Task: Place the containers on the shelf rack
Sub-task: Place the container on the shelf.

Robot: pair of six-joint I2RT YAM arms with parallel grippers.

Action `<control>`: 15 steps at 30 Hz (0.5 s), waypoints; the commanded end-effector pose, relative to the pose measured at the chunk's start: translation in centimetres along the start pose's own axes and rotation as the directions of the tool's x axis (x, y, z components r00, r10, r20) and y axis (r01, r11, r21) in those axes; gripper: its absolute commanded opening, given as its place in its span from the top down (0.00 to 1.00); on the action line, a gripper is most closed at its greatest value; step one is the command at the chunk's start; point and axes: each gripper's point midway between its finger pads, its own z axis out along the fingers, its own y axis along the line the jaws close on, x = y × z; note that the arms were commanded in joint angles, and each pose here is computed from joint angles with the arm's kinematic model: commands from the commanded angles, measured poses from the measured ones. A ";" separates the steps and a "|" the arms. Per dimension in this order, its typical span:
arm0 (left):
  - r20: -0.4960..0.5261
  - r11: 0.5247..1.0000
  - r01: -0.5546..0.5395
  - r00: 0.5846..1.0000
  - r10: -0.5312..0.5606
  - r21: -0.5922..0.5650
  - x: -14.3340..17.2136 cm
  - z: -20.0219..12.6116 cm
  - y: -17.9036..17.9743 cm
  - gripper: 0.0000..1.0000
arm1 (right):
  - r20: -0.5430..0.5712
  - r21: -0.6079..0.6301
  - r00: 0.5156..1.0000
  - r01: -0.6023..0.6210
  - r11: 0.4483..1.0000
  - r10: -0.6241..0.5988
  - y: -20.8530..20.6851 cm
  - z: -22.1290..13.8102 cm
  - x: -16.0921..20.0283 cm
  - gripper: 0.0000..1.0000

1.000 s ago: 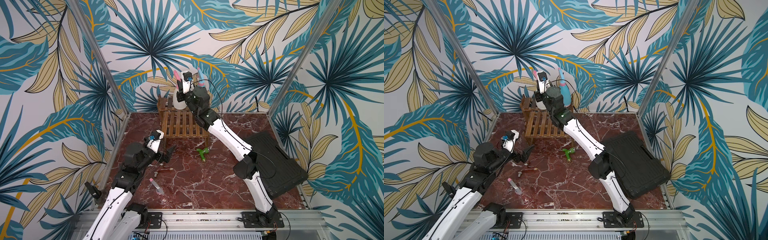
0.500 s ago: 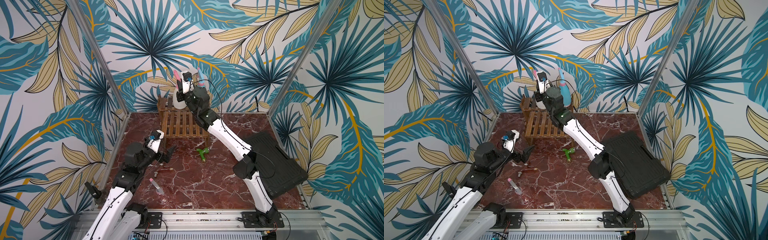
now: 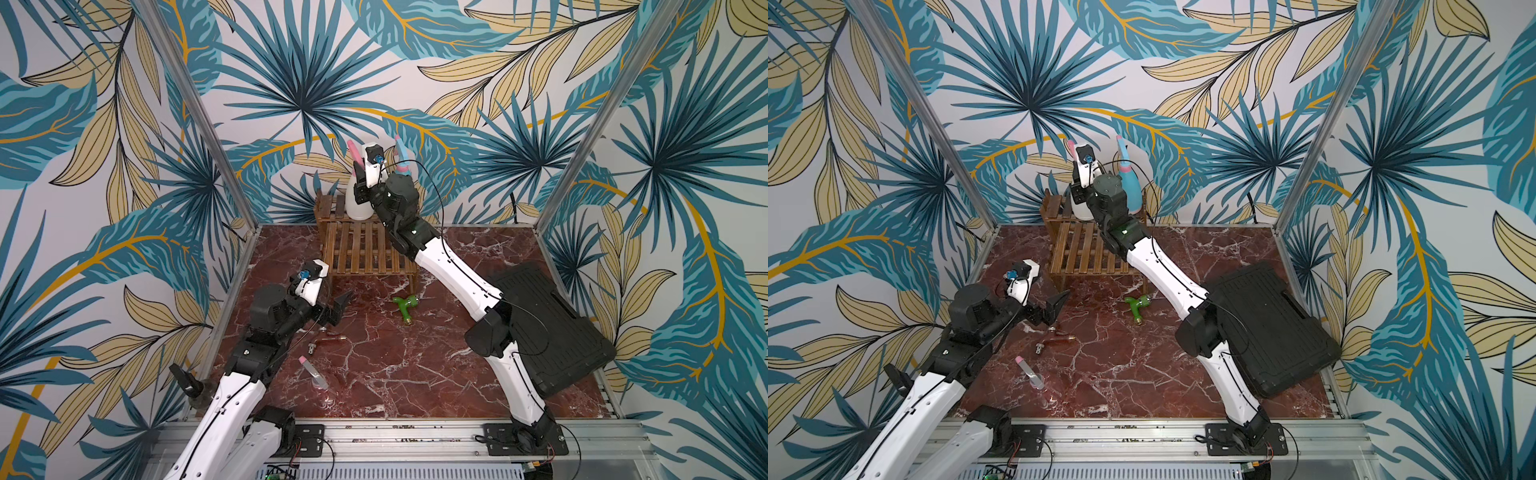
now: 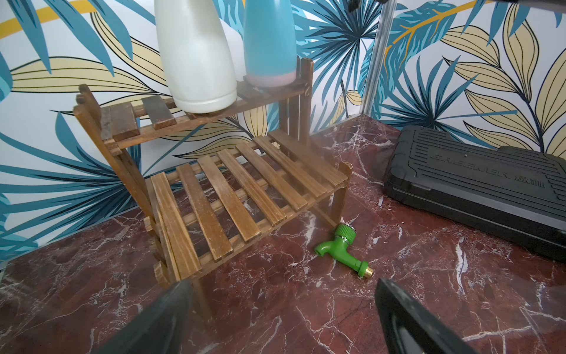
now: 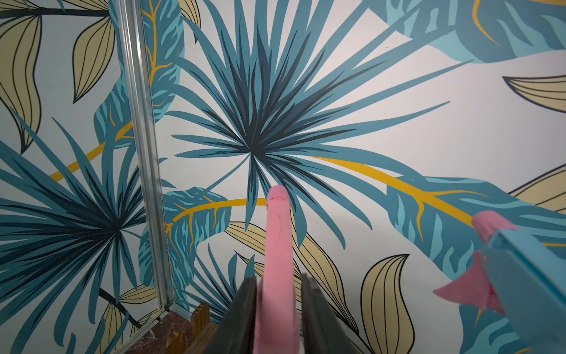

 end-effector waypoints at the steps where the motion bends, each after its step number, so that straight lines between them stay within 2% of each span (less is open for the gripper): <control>1: 0.011 1.000 0.002 1.000 -0.002 0.006 -0.1 0.0 0.0 0.00 | 0.019 -0.003 1.000 0.000 1.000 0.000 0.0 0.4 0.2 0.63; 9: 0.017 1.000 -0.001 1.000 0.001 -0.008 -0.3 -0.3 0.1 0.00 | 0.022 -0.038 1.000 -0.001 0.999 0.002 0.2 -0.5 -1.5 0.36; 13: 0.027 0.999 0.011 1.000 -0.010 -0.045 -1.0 -1.3 0.4 0.00 | 0.064 -0.095 0.998 0.000 0.995 0.007 0.5 -2.1 -5.2 0.29; 15: 0.038 1.000 0.005 0.999 -0.004 -0.021 -1.5 -2.2 -0.3 0.00 | 0.090 -0.115 0.996 0.009 0.993 0.001 0.4 -3.2 -7.7 0.20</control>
